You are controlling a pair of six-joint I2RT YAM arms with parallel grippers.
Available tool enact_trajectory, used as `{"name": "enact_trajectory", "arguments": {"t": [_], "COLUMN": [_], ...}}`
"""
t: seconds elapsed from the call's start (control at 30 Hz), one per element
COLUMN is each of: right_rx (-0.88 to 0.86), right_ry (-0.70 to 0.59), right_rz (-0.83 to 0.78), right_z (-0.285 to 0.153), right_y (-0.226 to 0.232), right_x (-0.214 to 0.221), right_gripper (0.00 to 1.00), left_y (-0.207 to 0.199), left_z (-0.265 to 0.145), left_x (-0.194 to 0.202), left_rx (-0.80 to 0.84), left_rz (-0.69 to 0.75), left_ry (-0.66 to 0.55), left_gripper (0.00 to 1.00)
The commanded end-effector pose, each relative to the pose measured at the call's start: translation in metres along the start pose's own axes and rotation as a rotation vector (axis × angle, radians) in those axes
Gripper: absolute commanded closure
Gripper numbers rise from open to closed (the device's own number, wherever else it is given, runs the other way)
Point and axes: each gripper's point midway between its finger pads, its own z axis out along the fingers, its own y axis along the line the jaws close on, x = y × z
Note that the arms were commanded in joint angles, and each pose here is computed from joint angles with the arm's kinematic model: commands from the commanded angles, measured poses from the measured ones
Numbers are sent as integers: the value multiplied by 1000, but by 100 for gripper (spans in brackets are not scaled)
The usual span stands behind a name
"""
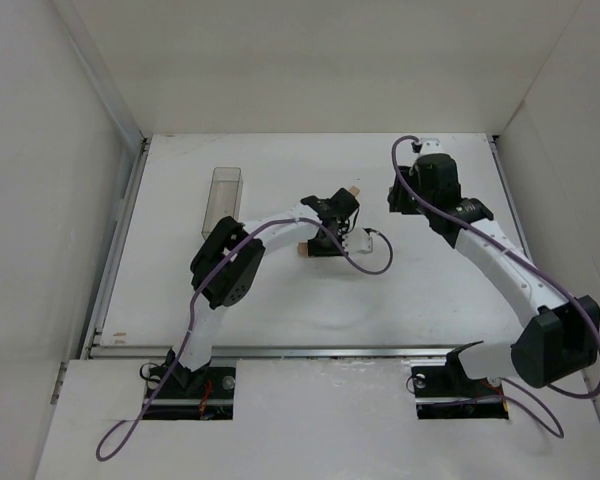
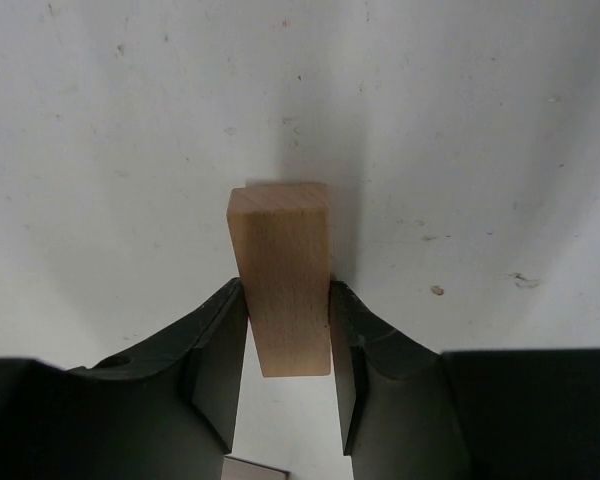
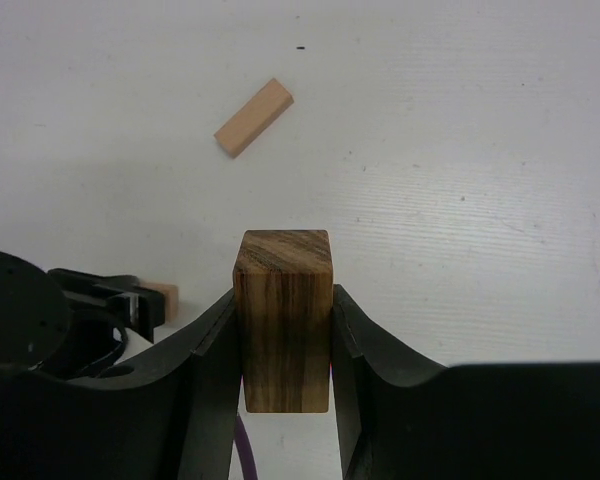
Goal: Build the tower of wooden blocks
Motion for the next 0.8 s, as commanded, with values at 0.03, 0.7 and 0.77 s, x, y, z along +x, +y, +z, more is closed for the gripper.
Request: {"name": "enact_trajectory", "arguments": {"t": [0.03,0.7,0.77], "right_rx": [-75,-251,-321], "right_ry": [-110,-340,-451], "right_rz": [36,-84,-150], "right_z": [-18,-32,-39], "right_y": [12,39,51], "right_x": [-27,-85,-97], "right_gripper": [100,100,100], "left_y": [2,46,46], "left_z": [2,-101,-121], "left_x": [-2,-36,-39], "left_rx": [-13,-162,-166], "left_rz": [161,-29,-28], "left_ry": [1,-330,-388], "left_gripper": [100,29,31]}}
